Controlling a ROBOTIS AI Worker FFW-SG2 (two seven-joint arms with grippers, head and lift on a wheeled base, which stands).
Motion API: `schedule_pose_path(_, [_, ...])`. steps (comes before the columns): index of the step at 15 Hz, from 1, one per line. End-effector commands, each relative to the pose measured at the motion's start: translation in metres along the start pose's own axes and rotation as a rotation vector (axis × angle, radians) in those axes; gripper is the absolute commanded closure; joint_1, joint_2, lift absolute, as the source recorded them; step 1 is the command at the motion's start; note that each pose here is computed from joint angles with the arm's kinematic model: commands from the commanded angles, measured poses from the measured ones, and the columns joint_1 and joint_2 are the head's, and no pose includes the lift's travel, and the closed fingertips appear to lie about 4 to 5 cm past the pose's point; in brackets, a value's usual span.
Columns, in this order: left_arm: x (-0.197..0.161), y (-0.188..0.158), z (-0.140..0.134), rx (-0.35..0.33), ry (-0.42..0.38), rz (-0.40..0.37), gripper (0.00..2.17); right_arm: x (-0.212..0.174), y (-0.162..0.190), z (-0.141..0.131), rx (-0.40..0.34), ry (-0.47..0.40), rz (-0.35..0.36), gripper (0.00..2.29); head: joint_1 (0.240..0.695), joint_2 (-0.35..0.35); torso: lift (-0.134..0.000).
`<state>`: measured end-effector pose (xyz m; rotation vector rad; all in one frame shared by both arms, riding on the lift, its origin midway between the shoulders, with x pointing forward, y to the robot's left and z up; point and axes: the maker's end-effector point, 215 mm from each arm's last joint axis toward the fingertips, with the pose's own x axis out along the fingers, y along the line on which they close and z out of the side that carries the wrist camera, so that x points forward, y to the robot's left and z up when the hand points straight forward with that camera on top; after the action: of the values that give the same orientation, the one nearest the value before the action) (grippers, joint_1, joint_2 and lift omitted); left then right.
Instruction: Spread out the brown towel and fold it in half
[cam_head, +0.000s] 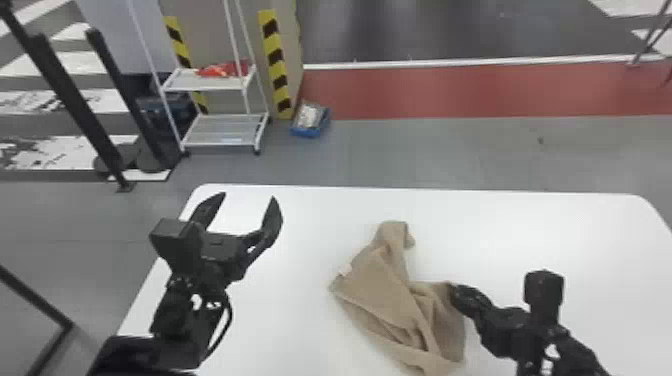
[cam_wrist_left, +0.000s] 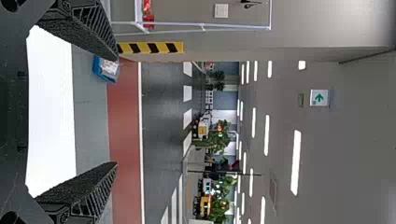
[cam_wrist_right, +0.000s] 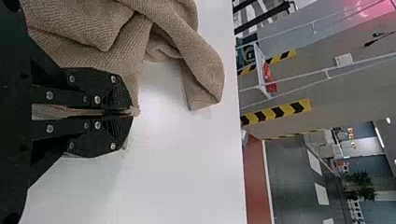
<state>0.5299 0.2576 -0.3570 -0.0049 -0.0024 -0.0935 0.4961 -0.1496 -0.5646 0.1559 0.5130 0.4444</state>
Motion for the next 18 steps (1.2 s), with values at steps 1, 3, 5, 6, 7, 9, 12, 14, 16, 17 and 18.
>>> schedule_pose_path(1, [-0.001, 0.0, 0.0, 0.0, -0.002, 0.001, 0.09, -0.01, 0.022, 0.015, -0.016, -0.005, 0.026, 1.77, 0.695, 0.114, 0.0])
schedule_pose_path(3, [-0.003, 0.004, 0.003, 0.001, -0.015, 0.007, 0.09, -0.019, 0.051, 0.044, -0.041, -0.055, 0.064, 1.77, 0.695, 0.123, 0.0])
schedule_pose_path(5, [-0.006, 0.012, 0.004, 0.006, -0.017, 0.021, 0.09, -0.027, 0.078, 0.091, -0.068, -0.139, 0.101, 1.77, 0.695, 0.149, 0.0])
schedule_pose_path(6, [-0.006, 0.013, 0.003, 0.006, -0.016, 0.024, 0.09, -0.033, 0.09, 0.112, -0.078, -0.176, 0.116, 1.77, 0.695, 0.163, 0.0])
schedule_pose_path(7, [-0.006, 0.014, 0.003, 0.008, -0.016, 0.023, 0.09, -0.04, 0.11, 0.134, -0.091, -0.21, 0.142, 1.77, 0.695, 0.173, 0.0])
schedule_pose_path(9, [-0.01, 0.014, -0.001, 0.008, -0.007, 0.025, 0.09, -0.055, 0.142, 0.171, -0.113, -0.265, 0.183, 1.77, 0.695, 0.203, 0.0])
schedule_pose_path(12, [-0.011, 0.019, 0.001, 0.011, -0.009, 0.031, 0.09, -0.079, 0.19, 0.219, -0.148, -0.352, 0.234, 1.77, 0.695, 0.236, 0.0])
schedule_pose_path(14, [-0.013, 0.02, 0.001, 0.015, -0.009, 0.03, 0.09, -0.099, 0.194, 0.253, -0.157, -0.426, 0.224, 1.77, 0.695, 0.258, 0.0])
schedule_pose_path(16, [-0.015, 0.023, 0.0, 0.018, -0.007, 0.034, 0.09, -0.119, 0.155, 0.275, -0.136, -0.474, 0.148, 1.77, 0.695, 0.271, 0.0])
schedule_pose_path(17, [-0.016, 0.028, 0.001, 0.02, -0.009, 0.039, 0.09, -0.125, 0.121, 0.279, -0.133, -0.477, 0.082, 1.77, 0.695, 0.262, 0.0])
schedule_pose_path(18, [-0.016, 0.027, 0.001, 0.02, -0.009, 0.036, 0.09, -0.118, 0.084, 0.264, -0.105, -0.426, 0.021, 1.77, 0.695, 0.246, 0.0])
